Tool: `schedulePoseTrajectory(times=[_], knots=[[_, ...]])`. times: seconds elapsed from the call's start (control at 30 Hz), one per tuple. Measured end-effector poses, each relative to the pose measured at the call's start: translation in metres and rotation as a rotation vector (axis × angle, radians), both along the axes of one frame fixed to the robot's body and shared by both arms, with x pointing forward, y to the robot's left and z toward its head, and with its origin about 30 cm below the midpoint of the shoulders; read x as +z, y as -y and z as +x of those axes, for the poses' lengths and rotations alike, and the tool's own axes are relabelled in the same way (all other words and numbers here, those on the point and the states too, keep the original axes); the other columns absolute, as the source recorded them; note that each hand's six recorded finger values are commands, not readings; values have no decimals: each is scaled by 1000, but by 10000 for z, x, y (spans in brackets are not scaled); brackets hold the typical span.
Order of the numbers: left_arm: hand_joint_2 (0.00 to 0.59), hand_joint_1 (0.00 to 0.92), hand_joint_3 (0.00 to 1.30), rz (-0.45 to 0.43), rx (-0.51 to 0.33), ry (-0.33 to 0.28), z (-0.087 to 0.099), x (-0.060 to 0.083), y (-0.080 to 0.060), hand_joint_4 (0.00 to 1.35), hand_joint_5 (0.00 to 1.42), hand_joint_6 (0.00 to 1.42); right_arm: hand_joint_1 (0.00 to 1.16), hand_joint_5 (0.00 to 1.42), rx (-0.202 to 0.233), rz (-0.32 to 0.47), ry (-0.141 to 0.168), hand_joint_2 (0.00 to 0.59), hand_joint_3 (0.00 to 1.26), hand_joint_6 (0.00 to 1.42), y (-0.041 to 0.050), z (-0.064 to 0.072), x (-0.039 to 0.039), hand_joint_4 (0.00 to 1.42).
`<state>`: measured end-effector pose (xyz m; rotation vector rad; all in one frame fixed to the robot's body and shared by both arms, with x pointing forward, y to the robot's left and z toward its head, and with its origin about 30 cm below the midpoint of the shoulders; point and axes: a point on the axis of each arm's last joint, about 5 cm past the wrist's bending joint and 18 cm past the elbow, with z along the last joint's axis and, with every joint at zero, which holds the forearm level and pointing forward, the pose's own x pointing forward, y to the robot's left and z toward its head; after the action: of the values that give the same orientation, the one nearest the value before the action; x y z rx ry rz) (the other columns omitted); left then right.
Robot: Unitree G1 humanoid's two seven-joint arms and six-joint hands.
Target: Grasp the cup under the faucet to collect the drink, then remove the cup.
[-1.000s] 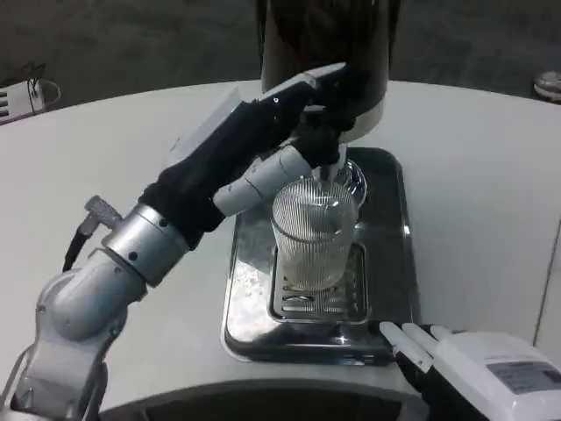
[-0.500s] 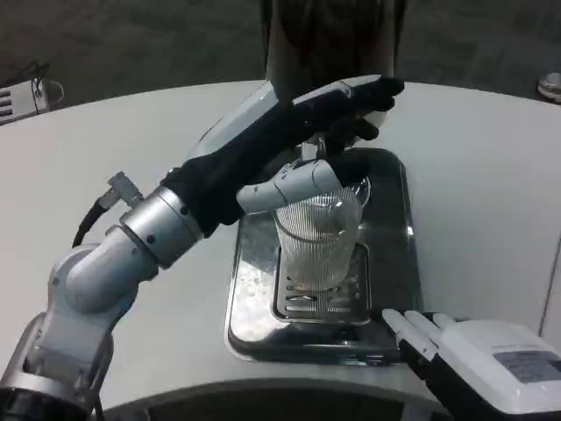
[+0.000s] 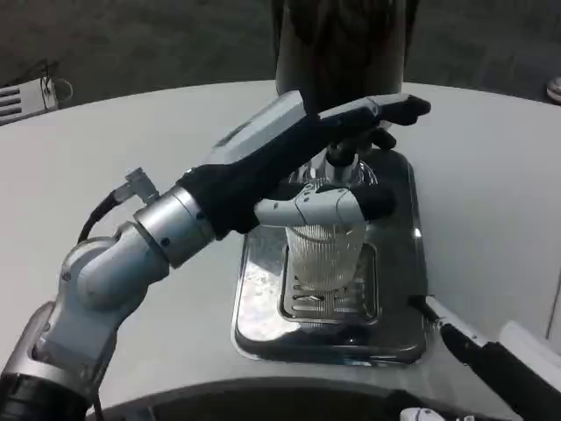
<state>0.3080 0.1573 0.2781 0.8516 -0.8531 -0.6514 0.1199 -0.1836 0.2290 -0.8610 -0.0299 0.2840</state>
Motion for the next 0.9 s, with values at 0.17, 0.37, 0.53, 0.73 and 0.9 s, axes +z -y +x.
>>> schedulePoseTrajectory(times=[0.17,0.37,0.53,0.73,0.9], knots=[[62,0,200,14,2,11,15,34,-6,184,273,298,634,13,-32,128,21,300,0,13,71,56,-97,0],[62,0,200,19,5,13,14,41,-20,184,273,298,738,39,-63,238,123,231,0,47,71,155,-234,0],[62,0,200,24,7,16,8,52,-31,184,273,298,767,18,-70,279,178,223,0,38,27,274,-367,0],[60,0,200,32,12,18,-2,69,-44,184,273,297,792,0,-50,295,196,201,0,18,-60,463,-478,0],[58,0,201,40,12,18,-15,79,-52,184,273,297,802,0,-48,323,220,200,0,16,-168,632,-516,0]])
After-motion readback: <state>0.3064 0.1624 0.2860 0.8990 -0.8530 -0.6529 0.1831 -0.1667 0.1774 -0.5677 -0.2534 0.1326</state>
